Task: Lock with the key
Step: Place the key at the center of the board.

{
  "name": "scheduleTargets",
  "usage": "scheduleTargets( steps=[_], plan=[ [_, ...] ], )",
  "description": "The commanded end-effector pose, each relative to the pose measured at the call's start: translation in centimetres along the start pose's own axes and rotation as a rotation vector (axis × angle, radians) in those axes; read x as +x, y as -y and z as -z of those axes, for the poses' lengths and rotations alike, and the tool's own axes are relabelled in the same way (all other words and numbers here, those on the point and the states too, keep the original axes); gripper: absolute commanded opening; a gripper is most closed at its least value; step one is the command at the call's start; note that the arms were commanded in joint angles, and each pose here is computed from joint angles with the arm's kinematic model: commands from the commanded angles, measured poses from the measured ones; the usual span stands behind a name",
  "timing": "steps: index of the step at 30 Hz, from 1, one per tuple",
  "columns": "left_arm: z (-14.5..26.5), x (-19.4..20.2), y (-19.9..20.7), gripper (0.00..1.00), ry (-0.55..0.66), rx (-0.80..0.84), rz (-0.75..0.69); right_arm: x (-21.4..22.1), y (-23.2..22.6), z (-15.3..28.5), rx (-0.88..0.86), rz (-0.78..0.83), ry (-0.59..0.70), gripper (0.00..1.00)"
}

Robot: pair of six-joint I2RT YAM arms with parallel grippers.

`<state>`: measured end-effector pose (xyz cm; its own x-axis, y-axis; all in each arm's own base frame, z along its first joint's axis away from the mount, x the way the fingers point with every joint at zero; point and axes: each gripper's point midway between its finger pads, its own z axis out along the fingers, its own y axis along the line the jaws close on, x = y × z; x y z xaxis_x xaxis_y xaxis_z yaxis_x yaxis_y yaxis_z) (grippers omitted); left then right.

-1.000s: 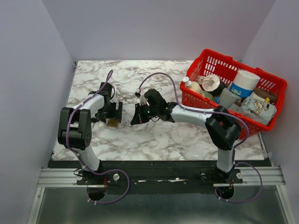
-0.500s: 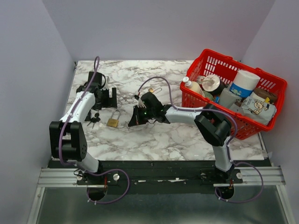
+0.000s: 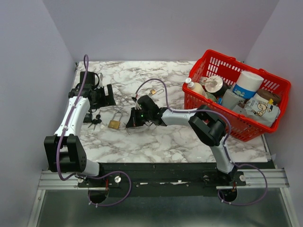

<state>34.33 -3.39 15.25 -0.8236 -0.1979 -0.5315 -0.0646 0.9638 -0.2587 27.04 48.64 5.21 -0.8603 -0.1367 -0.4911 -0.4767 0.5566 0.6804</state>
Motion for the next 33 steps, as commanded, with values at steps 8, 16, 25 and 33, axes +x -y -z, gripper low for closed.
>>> scheduleTargets(
  steps=[8,16,25,33],
  plan=[
    [0.5,0.1,0.2,0.99,0.006,0.024,0.025,-2.8,2.4,-2.0,0.079,0.078,0.088,0.03],
    [0.5,0.0,0.3,0.99,0.008,0.032,0.024,-3.7,1.8,-1.5,0.069,0.113,0.101,0.36],
    [1.2,-0.7,0.5,0.99,0.036,0.045,0.019,-9.8,2.6,2.5,0.164,0.348,0.182,0.73],
    [1.2,-0.9,0.7,0.99,0.039,0.054,0.022,-14.3,9.6,5.7,0.411,0.508,0.134,0.94]
  ],
)
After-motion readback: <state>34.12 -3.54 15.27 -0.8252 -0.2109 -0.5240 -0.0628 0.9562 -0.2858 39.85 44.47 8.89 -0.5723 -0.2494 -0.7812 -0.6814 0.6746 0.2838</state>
